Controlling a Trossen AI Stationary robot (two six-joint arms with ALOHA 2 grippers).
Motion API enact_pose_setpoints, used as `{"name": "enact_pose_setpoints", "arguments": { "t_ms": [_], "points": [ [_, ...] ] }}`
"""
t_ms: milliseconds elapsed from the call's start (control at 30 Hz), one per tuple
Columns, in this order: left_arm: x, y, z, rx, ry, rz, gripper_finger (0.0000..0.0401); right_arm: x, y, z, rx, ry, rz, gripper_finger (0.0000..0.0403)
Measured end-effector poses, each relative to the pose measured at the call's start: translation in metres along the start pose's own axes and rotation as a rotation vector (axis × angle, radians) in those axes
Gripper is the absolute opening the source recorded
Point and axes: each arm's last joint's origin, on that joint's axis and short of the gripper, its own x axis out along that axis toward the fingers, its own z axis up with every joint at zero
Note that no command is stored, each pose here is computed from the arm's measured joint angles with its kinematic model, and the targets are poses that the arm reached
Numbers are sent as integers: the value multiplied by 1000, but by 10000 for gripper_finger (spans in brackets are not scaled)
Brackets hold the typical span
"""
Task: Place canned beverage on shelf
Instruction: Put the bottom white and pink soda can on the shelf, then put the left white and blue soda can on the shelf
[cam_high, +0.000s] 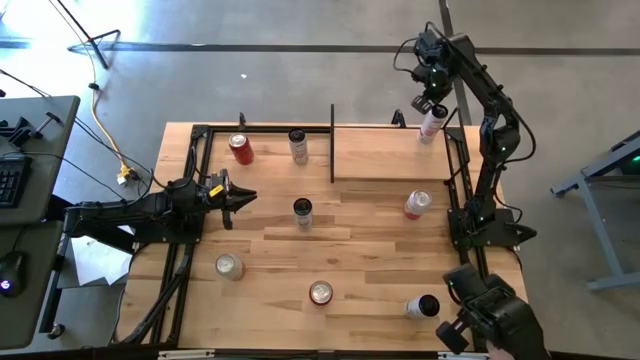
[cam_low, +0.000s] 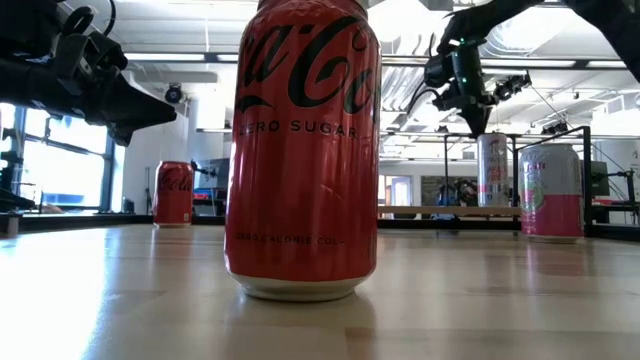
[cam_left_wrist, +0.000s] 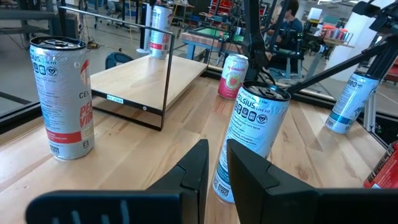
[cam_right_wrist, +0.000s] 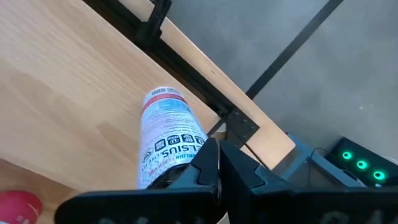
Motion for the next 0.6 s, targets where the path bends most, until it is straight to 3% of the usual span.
{"name": "enact_pose_setpoints", "arguments": {
  "t_ms": [167,300,600],
  "points": [
    [0,0,0,-6,0,0,49,0,1,0,0,-6,19,0],
    [0,0,0,-7,0,0,49,-3,-1,0,-2,2,-39,0],
    [0,1,1,-37,-14,35,49,-54,7,5,-18,-209,-57,0]
  ]
}}
